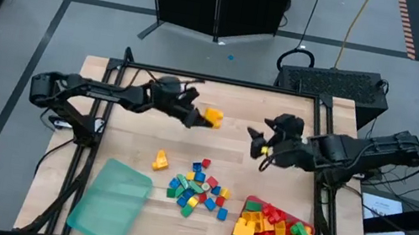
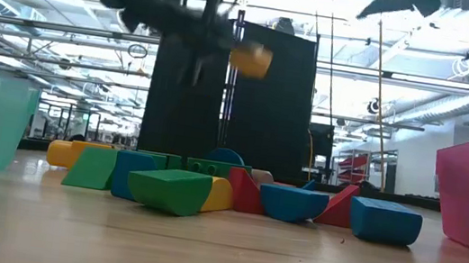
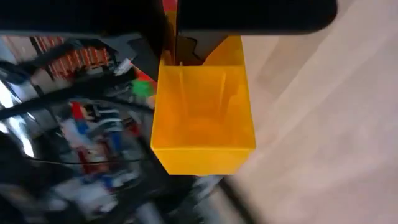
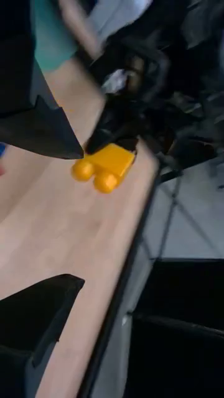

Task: Sort blocks by size
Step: Put the 2-stud yellow game piece into the pink bin

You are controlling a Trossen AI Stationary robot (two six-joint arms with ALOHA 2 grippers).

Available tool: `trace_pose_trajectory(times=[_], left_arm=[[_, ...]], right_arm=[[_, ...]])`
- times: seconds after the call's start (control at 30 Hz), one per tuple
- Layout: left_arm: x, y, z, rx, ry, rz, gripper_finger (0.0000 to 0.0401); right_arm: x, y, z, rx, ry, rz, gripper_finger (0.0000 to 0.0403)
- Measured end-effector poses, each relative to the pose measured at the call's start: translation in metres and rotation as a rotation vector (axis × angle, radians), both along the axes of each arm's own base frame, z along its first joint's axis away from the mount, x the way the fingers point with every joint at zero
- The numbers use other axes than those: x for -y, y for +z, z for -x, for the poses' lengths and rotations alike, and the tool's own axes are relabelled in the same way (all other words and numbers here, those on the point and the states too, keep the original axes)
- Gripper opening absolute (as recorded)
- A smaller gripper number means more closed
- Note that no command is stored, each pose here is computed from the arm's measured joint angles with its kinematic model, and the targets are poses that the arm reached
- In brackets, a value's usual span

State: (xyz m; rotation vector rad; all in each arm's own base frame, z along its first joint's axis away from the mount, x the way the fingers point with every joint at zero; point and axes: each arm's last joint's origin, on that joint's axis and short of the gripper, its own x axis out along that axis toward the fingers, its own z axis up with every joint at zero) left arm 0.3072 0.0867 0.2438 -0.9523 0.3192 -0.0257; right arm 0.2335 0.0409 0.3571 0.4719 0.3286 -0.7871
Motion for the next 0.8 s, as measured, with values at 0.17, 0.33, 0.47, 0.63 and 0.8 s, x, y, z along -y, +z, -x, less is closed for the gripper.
trace_pose_trajectory(times=[0.17, 0.33, 0.47, 0.63, 0.8], left_arm=[[0.0, 0.053, 0.002, 0.197, -0.017, -0.217, 0.0003], [0.001, 0.088, 0.002, 0.309, -0.01, -0.339, 0.0002], [0.005, 0.103, 0.0, 0.35, -0.02, -0.36, 0.0002], [0.011, 0.116, -0.001, 0.433, -0.075, -0.415, 0.0005], [0.015, 0.125, -0.001, 0.482, -0.156, -0.427, 0.0007]], right_arm=[[0.01, 0.017, -0.007, 0.134, 0.009, 0.019, 0.0307], [0.019, 0.035, -0.017, 0.25, 0.019, 0.109, 0.0303], [0.021, 0.052, -0.02, 0.334, 0.124, 0.191, 0.0294], [0.018, 0.063, -0.018, 0.319, 0.285, 0.271, 0.0291], [0.018, 0.078, -0.014, 0.3, 0.319, 0.349, 0.029]])
